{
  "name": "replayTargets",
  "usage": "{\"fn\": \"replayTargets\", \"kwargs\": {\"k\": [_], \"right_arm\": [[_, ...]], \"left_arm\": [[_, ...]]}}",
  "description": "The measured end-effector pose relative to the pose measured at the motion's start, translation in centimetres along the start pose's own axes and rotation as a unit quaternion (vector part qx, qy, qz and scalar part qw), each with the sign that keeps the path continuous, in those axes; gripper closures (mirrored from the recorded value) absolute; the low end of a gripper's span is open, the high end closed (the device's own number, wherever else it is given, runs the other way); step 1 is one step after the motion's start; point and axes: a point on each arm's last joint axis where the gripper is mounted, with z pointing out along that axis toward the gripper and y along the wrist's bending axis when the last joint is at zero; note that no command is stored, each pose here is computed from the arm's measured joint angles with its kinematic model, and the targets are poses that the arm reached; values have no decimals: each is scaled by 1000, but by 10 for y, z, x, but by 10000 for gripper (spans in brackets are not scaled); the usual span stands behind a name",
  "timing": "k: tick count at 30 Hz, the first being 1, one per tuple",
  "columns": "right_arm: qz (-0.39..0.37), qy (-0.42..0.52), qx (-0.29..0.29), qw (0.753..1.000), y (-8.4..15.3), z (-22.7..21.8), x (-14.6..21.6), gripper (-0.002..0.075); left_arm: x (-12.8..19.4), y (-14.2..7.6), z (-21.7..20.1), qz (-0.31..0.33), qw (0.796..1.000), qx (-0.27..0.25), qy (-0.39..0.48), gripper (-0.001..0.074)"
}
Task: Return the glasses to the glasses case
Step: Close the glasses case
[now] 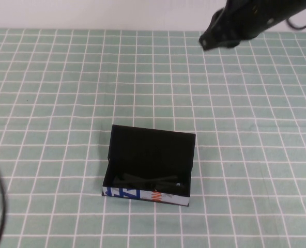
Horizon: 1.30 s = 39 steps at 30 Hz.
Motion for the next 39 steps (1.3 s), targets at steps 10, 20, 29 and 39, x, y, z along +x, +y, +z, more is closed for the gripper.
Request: {"fn": "replayTargets", "kwargs": {"k": [10, 20, 29, 39], "right_arm": [[23, 41, -3, 999, -24, 77, 20, 737], [54, 72, -44, 995, -32, 133, 42, 737], [62, 71, -93, 991, -31, 164, 53, 737], [48, 68, -129, 988, -30, 181, 59, 737]], "left_arm": [[33, -19, 87, -39, 972, 88, 214, 737], [76, -68, 134, 2, 894, 326, 306, 737], [115, -122, 143, 60, 860, 387, 327, 737], [151, -150, 173, 95, 882, 343, 309, 737]]}}
